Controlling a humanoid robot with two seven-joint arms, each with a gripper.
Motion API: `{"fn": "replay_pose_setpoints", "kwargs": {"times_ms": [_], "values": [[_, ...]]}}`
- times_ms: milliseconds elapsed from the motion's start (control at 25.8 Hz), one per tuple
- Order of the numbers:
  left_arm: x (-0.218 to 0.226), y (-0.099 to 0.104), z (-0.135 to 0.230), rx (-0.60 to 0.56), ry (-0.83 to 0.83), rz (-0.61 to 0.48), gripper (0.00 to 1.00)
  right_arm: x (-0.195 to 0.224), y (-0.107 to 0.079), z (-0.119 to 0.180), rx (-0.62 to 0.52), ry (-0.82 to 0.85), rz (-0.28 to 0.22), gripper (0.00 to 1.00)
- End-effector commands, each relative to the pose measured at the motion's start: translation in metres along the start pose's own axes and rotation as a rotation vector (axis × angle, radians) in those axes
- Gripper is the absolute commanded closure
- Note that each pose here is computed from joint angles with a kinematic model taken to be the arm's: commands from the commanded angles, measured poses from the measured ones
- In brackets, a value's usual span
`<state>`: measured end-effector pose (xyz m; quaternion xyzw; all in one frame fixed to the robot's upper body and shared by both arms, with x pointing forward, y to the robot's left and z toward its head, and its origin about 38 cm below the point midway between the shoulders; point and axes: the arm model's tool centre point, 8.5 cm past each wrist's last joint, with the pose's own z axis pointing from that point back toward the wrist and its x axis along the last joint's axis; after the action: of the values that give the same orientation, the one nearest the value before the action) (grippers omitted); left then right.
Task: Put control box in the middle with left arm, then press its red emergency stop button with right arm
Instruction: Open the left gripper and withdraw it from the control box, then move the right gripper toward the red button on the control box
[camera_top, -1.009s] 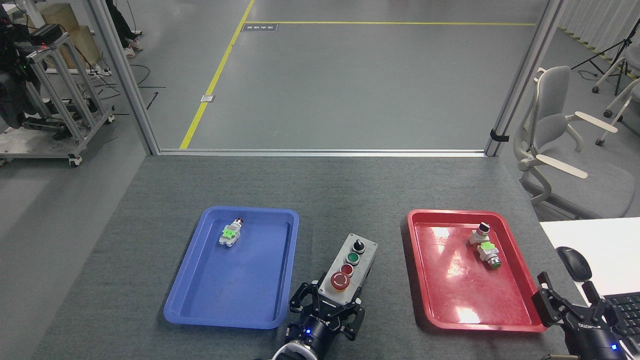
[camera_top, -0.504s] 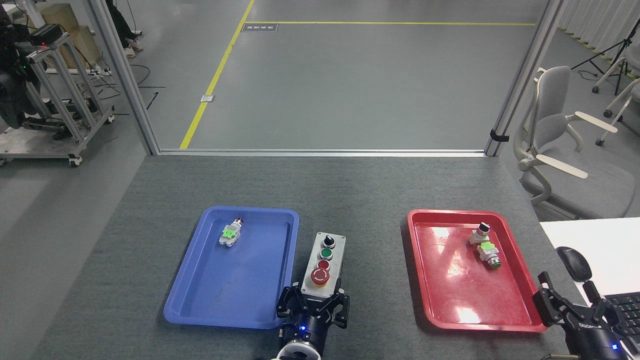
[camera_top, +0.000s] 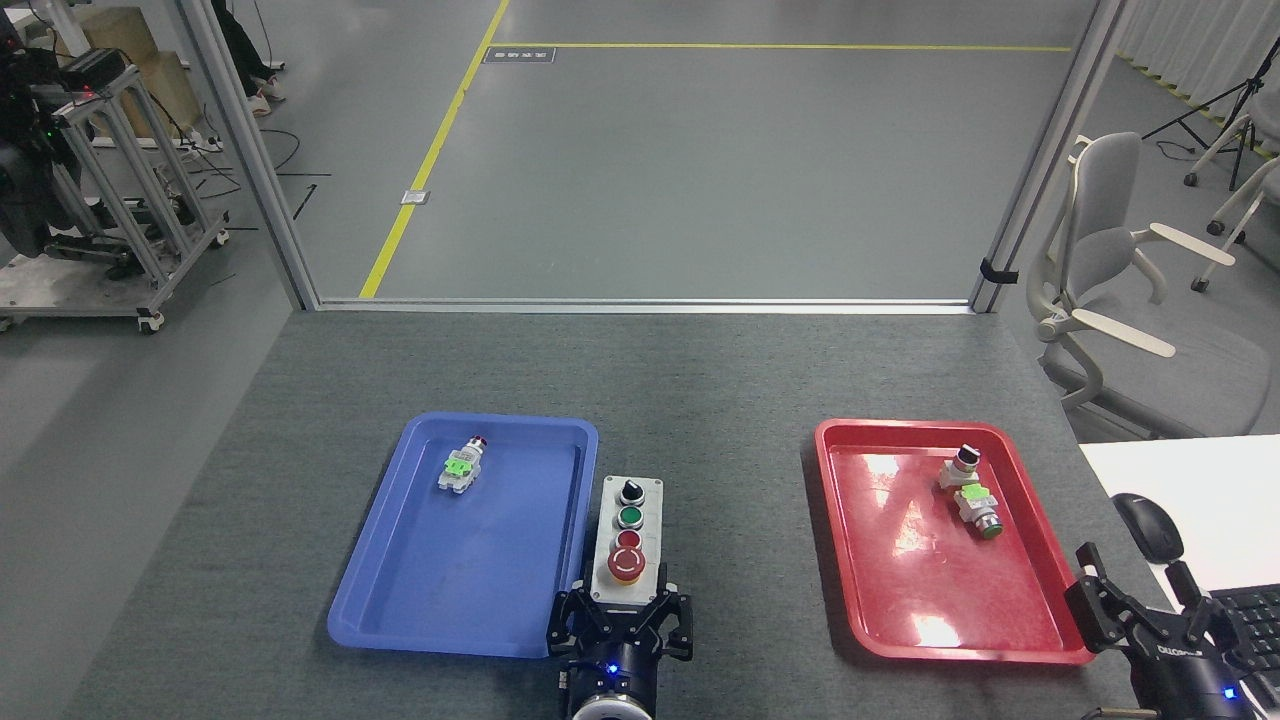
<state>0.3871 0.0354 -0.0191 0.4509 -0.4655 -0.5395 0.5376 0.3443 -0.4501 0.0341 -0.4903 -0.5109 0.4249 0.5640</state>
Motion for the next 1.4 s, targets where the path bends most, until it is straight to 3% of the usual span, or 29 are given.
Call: {"fn": "replay_pose_setpoints", "kwargs": {"times_ms": [0, 78, 388, 582, 698, 776, 853, 892, 931, 1125, 1241, 1358], "values": [[0.001, -0.004, 0.002, -0.02, -0.004, 0.007, 0.82, 0.0, -0.001, 0.0, -0.002, -0.001, 0.001, 0.0], [0.003, -0.004, 0.003, -0.01, -0.014, 0.008, 0.0, 0.0, -0.001, 0.0, -0.004, 0.0, -0.001, 0.0], [0.011, -0.003, 0.012, 0.031, -0.046, 0.0, 0.01, -0.001, -0.001, 0.0, -0.005, 0.008, 0.001, 0.0], [0.021, 0.009, 0.052, 0.155, -0.033, 0.006, 0.01, -0.006, -0.007, -0.002, -0.023, 0.019, -0.001, 0.06], [0.02, 0.019, 0.067, 0.231, -0.034, -0.02, 0.01, -0.007, -0.016, -0.008, -0.045, 0.015, -0.008, 0.3], [0.016, 0.029, 0.069, 0.271, -0.023, -0.009, 0.01, -0.008, -0.018, -0.009, -0.051, 0.008, -0.003, 0.54], [-0.005, 0.038, 0.069, 0.314, 0.012, -0.017, 0.01, -0.008, -0.022, -0.01, -0.056, -0.007, 0.004, 0.9], [-0.024, 0.044, 0.067, 0.337, 0.041, -0.026, 0.01, -0.007, -0.027, -0.014, -0.063, -0.027, 0.011, 1.0], [-0.049, 0.049, 0.065, 0.361, 0.071, -0.038, 0.01, 0.0, -0.032, -0.021, -0.067, -0.075, 0.018, 1.0], [-0.19, 0.082, 0.044, 0.433, 0.174, -0.125, 0.01, 0.101, -0.035, -0.076, -0.033, -0.382, 0.061, 1.0], [-0.245, 0.099, 0.029, 0.435, 0.132, 0.021, 0.01, 0.176, -0.03, -0.099, 0.001, -0.558, 0.11, 1.0], [-0.289, 0.105, 0.023, 0.425, 0.068, 0.115, 0.01, 0.248, -0.016, -0.1, 0.035, -0.716, 0.12, 1.0]]}}
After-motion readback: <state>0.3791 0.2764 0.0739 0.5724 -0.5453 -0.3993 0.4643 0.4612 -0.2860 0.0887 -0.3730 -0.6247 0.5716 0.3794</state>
